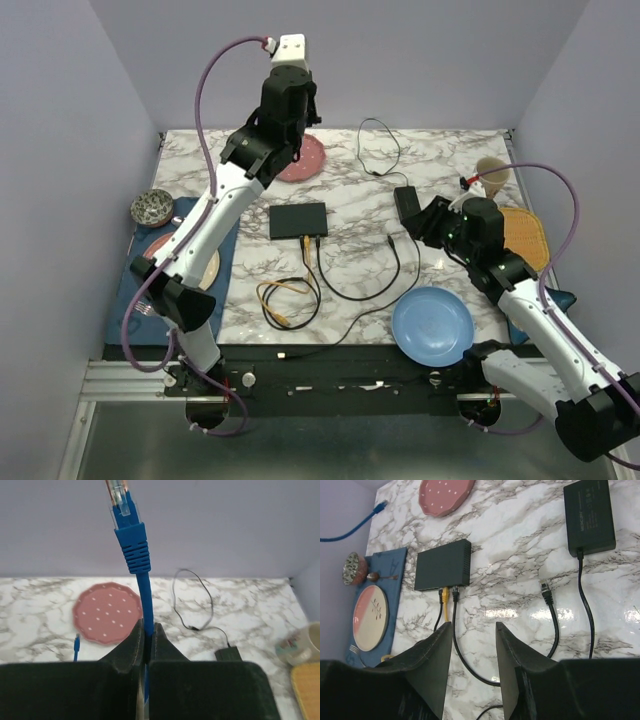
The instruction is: Pull the plug from the switch port
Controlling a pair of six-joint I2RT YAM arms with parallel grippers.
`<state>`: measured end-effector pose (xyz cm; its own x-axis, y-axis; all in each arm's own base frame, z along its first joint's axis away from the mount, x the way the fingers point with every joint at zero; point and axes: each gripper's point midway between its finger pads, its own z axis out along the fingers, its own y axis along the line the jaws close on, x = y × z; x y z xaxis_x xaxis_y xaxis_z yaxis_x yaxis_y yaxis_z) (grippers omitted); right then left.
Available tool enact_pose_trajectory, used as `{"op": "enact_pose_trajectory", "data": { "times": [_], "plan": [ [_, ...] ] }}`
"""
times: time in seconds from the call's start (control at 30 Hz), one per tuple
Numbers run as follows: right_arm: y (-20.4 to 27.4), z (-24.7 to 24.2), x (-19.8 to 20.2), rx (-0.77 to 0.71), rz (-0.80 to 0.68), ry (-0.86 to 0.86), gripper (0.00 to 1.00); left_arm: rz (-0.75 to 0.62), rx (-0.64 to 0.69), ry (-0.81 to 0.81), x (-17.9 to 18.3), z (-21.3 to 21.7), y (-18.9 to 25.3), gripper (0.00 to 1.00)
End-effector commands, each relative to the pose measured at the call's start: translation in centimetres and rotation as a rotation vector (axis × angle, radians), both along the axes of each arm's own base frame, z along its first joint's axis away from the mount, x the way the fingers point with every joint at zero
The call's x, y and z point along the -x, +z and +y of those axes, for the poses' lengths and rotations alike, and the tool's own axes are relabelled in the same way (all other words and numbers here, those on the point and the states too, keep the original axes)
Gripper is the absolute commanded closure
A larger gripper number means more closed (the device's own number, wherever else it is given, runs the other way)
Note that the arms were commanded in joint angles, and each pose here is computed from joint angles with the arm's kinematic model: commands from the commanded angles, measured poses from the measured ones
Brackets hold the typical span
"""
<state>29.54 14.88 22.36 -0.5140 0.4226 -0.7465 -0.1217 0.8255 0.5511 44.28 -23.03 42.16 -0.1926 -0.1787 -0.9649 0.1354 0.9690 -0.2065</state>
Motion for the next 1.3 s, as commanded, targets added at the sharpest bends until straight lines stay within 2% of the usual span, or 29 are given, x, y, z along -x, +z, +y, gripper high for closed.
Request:
{"op": "enact_pose_trajectory", "data": {
  "times": [0.0,0.07,0.1,0.23,0.27,0.37,0.4,0.43,0.47,0.53,0.57,0.63,0.8,0.83,0.87,0.9,0.93,0.97,1.0,1.03,1.07,1.1,1.17,1.23,1.27],
  "plan": [
    [-1.0,0.8,-0.4,-0.012,0.001,0.030,0.52,0.082,-0.263,0.341,-5.0,7.1,-2.7,1.00],
    [-2.0,1.2,-0.4,-0.018,0.020,0.042,0.52,0.162,-0.288,0.417,-7.6,9.2,-6.4,1.00],
    [-2.3,1.3,-0.4,-0.019,0.029,0.043,0.52,0.187,-0.223,0.468,-8.8,11.5,-7.5,1.00],
    [-3.0,1.9,-0.5,-0.033,0.051,0.069,0.52,0.274,-0.119,0.581,-12.4,16.6,-12.9,1.00],
    [-3.4,2.1,-0.6,-0.032,0.060,0.075,0.53,0.311,-0.128,0.607,-13.3,17.6,-15.4,1.00],
    [-4.2,2.6,-1.0,-0.030,0.085,0.091,0.53,0.327,-0.172,0.687,-14.9,19.9,-17.7,1.00],
    [-4.1,2.7,-1.2,-0.031,0.086,0.094,0.53,0.315,-0.186,0.688,-15.3,19.9,-17.5,0.96],
    [-4.4,2.9,-1.3,-0.028,0.096,0.100,0.53,0.313,-0.197,0.681,-15.6,19.7,-17.8,0.78],
    [-4.7,3.0,-1.4,-0.027,0.103,0.101,0.53,0.301,-0.214,0.662,-16.1,19.0,-17.9,0.40],
    [-5.6,3.4,-1.7,-0.033,0.125,0.108,0.53,0.292,-0.232,0.623,-16.6,18.0,-18.2,0.25],
    [-5.9,3.5,-1.7,-0.037,0.133,0.111,0.53,0.272,-0.232,0.606,-16.7,17.0,-17.9,0.11],
    [-6.2,3.9,-1.9,-0.041,0.146,0.116,0.53,0.272,-0.247,0.600,-16.6,16.7,-18.1,0.01],
    [-5.9,4.0,-2.1,-0.025,0.125,0.114,0.54,0.220,-0.171,0.618,-14.7,16.6,-14.9,0.01],
    [-6.0,4.2,-2.2,-0.022,0.125,0.117,0.54,0.212,-0.125,0.613,-14.2,16.2,-14.4,0.01],
    [-5.7,4.5,-2.4,-0.027,0.119,0.125,0.54,0.172,-0.071,0.596,-13.4,16.0,-12.0,0.01],
    [-5.6,4.9,-2.5,-0.030,0.116,0.141,0.54,0.214,-0.060,0.569,-12.6,15.4,-14.1,0.01],
    [-5.5,5.7,-2.5,-0.045,0.116,0.172,0.54,0.233,0.034,0.500,-12.3,13.7,-14.6,0.01],
    [-5.9,6.4,-2.9,-0.050,0.139,0.194,0.55,0.201,0.112,0.421,-11.7,12.4,-12.9,0.01],
    [-6.3,7.3,-2.7,-0.060,0.158,0.227,0.56,0.276,0.115,0.354,-10.6,11.3,-16.6,0.01],
    [-5.6,8.3,-3.3,-0.092,0.129,0.256,0.57,0.310,0.174,0.186,-9.8,8.2,-17.5,0.01],
    [-5.5,9.4,-2.9,-0.118,0.134,0.308,0.57,0.260,0.250,0.111,-9.4,6.8,-16.0,0.01],
    [-6.4,10.5,-2.9,-0.131,0.159,0.340,0.57,0.330,0.262,0.072,-8.0,6.1,-19.7,0.04],
    [-6.2,12.3,-3.0,-0.196,0.163,0.390,0.57,0.346,0.346,-0.059,-6.7,3.7,-20.5,0.14],
    [-7.1,13.5,-3.6,-0.249,0.190,0.408,0.56,0.419,0.360,-0.099,-5.4,3.0,-23.6,0.22],
    [-7.4,14.0,-3.5,-0.267,0.205,0.425,0.56,0.453,0.368,-0.137,-4.9,2.3,-24.8,0.31]
  ]
}}
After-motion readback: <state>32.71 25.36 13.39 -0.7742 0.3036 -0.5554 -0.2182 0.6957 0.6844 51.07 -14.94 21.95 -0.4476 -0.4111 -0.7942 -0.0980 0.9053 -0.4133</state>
